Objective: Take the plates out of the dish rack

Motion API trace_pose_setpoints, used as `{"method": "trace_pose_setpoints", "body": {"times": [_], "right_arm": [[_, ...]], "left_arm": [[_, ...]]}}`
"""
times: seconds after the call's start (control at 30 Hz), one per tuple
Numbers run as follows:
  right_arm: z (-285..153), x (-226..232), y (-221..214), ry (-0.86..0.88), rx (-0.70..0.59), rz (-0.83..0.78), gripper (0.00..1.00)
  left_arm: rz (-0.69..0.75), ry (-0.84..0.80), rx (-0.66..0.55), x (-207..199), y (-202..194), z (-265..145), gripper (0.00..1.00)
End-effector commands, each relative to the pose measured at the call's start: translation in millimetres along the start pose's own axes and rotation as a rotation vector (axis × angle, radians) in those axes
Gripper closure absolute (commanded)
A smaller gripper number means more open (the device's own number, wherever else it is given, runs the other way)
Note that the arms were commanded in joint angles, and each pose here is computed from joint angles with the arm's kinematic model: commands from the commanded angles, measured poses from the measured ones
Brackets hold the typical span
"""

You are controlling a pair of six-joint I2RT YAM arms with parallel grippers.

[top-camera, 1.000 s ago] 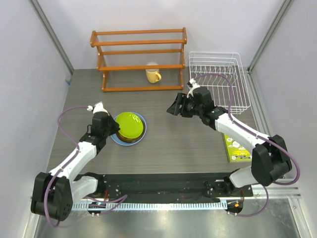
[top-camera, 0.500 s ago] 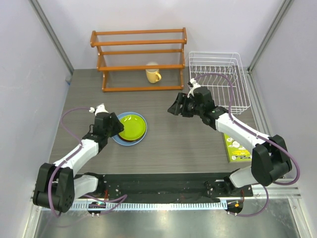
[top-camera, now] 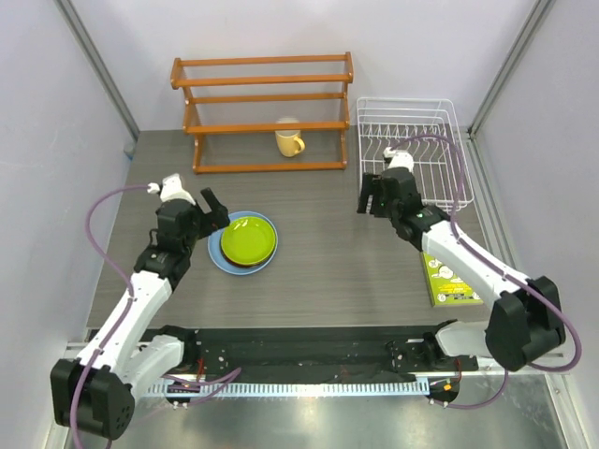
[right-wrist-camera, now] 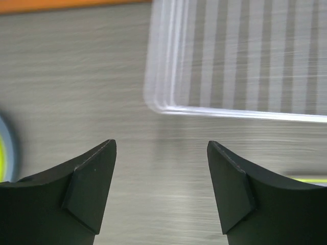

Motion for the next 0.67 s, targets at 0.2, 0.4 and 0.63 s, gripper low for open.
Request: {"method": "trace_pose_setpoints", "body": {"times": [0.2, 0.4, 0.63], "right_arm": [[-37, -132, 40, -0.6, -0.263, -0.038, 0.0], [-38, -156, 14, -0.686, -0.38, 0.007, 0.0], [-49, -159, 8, -0.65, -0.525, 0.042, 0.0]], "left_arm": [[0.107, 0.063, -0.246, -5, 77, -17, 0.0], [0.161, 0.079, -0.219, -7, 76, -2, 0.0], [0.194, 0.044, -0.214, -10, 71, 4, 0.01]]}}
Point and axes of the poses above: each gripper's point midway between its finger pads, its own z axis out along the fingers, its own x axis along the line the jaws close on, y = z × x, the point moved 2 cm from there along -z, back along the fingers, and after that the axes turned 2 degrees about -z, right-handed, at the moved point
